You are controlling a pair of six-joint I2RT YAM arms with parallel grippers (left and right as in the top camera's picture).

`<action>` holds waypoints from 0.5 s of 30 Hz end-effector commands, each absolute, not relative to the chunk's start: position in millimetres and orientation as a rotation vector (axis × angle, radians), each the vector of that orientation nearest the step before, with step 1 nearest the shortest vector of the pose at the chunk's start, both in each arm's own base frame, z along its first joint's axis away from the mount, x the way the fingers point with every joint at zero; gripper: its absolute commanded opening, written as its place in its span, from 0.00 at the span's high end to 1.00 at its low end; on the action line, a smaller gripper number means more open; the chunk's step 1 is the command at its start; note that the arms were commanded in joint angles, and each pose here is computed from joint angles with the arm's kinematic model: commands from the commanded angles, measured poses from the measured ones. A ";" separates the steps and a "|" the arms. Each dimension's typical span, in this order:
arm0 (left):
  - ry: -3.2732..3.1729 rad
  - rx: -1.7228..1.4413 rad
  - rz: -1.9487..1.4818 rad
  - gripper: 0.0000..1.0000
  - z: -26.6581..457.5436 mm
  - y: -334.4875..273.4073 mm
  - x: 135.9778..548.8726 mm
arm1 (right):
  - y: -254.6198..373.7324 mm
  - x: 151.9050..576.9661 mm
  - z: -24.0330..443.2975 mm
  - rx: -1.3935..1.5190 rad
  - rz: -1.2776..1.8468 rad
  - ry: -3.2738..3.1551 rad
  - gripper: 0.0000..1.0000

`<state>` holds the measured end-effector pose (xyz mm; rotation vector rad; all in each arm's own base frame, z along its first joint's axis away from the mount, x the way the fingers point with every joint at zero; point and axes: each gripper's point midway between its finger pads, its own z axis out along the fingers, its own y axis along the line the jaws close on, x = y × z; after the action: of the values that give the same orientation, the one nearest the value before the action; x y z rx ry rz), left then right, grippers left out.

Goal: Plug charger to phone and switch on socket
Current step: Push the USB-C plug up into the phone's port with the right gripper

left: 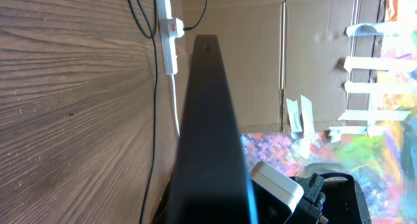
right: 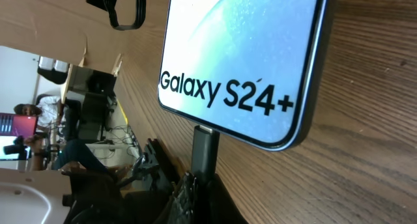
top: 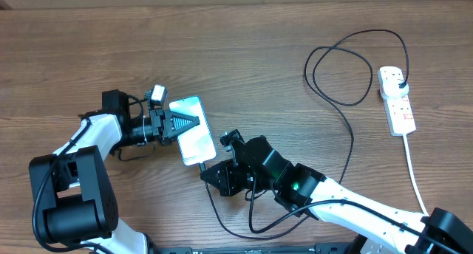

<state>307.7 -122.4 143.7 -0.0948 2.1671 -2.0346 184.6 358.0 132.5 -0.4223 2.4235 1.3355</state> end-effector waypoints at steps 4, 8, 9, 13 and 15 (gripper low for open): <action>2.177 -0.051 -2.098 0.96 144.7 -140.2 296.4 | 353.6 221.5 149.4 -0.335 1.222 2.287 0.96; 2.180 -0.052 -2.100 0.96 144.5 -140.8 295.9 | 352.5 223.8 149.2 -0.324 1.210 2.284 0.96; 2.180 -0.052 -2.100 0.96 144.5 -140.8 295.9 | 352.3 224.3 149.2 -0.322 1.207 2.283 0.96; 2.182 -0.055 -2.101 0.96 144.4 -140.9 295.6 | 353.0 224.8 150.8 -0.323 1.212 2.276 0.96; 2.186 -0.049 -2.101 0.96 144.2 -142.1 295.1 | 352.4 226.8 151.4 -0.314 1.204 2.269 0.96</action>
<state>307.9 -125.2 144.2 -0.0730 2.1728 -2.0289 185.7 357.0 130.6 -0.4407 2.4046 1.3218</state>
